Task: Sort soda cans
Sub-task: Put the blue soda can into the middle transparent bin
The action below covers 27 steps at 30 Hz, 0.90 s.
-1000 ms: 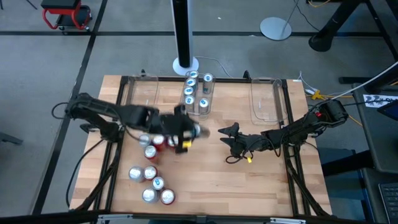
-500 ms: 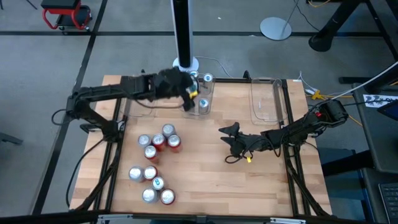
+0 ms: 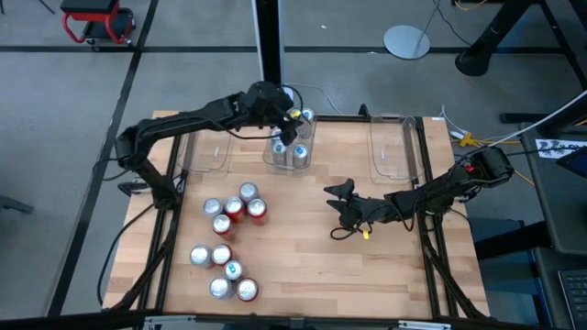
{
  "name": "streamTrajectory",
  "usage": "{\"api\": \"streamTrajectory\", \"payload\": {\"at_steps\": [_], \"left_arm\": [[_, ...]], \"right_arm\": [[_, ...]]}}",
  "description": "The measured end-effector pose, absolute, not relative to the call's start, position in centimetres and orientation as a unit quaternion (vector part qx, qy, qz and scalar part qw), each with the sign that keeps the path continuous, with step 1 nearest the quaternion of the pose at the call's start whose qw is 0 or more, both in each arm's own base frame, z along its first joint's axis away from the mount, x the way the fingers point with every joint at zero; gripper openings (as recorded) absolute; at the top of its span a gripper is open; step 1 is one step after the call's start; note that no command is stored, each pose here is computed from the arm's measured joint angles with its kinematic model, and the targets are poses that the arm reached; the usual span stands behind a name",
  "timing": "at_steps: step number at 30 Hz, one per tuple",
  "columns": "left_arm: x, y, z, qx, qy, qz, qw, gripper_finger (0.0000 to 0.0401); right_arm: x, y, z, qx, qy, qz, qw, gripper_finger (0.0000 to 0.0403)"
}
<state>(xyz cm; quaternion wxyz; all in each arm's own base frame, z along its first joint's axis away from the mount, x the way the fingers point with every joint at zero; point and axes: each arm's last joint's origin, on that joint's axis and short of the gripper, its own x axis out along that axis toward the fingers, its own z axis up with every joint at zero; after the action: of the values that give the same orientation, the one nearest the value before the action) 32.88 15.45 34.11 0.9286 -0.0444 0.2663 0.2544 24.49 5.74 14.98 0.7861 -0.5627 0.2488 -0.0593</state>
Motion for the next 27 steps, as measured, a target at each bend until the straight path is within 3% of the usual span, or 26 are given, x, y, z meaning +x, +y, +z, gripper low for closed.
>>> {"api": "streamTrajectory", "payload": {"at_steps": [9,27], "left_arm": [[34.1,19.5,30.1,-0.104,0.307,0.285,0.902,0.0233],[37.1,20.6,24.6,-0.132,0.337,0.278,0.890,0.0234]], "right_arm": [[24.5,5.7,14.9,-0.559,0.253,-0.059,0.788,0.0310],[24.3,5.6,14.5,-0.545,0.271,-0.059,0.791,0.0310]]}}
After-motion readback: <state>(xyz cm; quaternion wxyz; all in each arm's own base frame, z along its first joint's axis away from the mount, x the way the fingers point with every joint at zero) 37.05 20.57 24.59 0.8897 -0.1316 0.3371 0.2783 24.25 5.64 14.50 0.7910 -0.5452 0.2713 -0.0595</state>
